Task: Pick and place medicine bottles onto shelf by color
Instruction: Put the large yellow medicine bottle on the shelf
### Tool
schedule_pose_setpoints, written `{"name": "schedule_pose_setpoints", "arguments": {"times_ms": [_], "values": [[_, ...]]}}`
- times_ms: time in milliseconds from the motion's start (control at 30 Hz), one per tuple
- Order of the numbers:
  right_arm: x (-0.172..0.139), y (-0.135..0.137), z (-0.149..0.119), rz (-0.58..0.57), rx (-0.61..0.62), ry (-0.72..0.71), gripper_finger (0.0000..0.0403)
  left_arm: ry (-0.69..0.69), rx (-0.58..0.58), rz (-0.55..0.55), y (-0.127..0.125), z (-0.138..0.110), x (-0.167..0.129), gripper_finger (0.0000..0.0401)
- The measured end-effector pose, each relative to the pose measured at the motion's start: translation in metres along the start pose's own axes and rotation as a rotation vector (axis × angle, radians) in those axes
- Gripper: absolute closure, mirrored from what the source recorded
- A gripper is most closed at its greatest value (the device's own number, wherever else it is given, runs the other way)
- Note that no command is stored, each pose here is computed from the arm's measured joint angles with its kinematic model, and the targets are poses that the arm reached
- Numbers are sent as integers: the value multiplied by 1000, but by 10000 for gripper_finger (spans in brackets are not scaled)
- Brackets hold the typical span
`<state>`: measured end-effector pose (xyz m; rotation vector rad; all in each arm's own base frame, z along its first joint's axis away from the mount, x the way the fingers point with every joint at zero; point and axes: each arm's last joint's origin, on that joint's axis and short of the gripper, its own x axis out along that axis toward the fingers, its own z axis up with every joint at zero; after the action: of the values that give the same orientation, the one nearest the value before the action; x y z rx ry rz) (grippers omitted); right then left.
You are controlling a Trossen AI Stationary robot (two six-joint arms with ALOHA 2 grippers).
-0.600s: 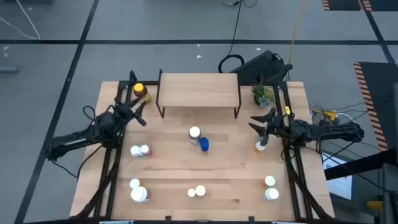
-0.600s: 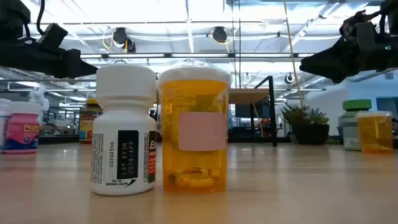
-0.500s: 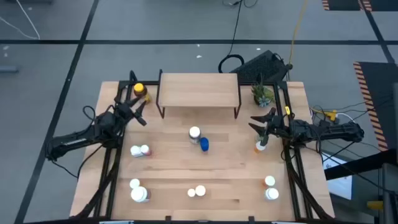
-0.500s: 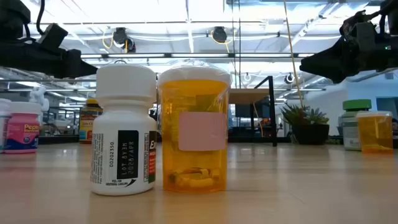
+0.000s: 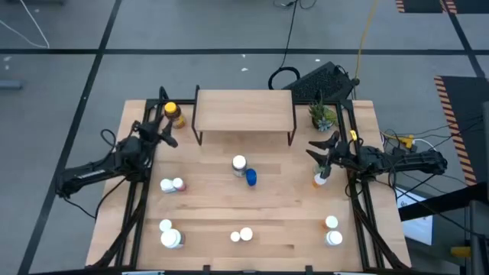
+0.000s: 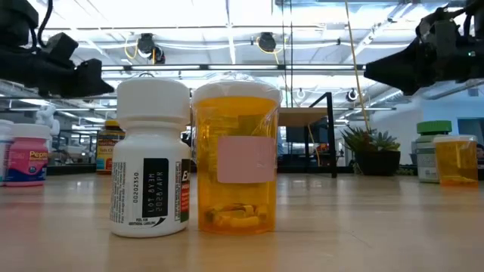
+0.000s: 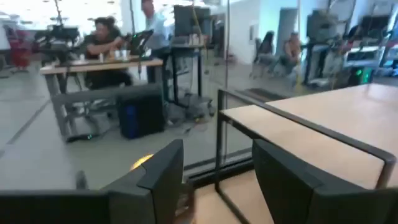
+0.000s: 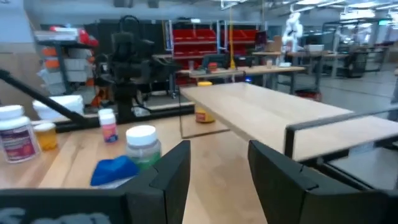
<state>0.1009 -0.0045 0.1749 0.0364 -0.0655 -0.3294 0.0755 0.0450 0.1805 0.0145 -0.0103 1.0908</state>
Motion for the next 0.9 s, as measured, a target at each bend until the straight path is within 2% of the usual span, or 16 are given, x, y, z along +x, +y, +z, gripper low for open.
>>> {"name": "schedule_pose_setpoints", "arguments": {"times_ms": [167,267,367,500,700,833,900], "values": [[0,0,0,13,38,2,245,60,4,34,11,35,-6,196],[1,1,-1,38,67,10,245,83,10,64,14,62,-6,178],[2,3,0,84,103,10,237,160,50,83,10,79,2,152],[6,6,3,125,144,-16,196,296,102,72,-2,95,25,115],[13,8,10,97,242,-85,131,571,202,118,-7,109,69,84],[17,10,16,107,271,-147,122,736,128,75,2,111,101,86],[21,11,12,104,255,-105,122,802,92,67,10,110,115,90]]}}
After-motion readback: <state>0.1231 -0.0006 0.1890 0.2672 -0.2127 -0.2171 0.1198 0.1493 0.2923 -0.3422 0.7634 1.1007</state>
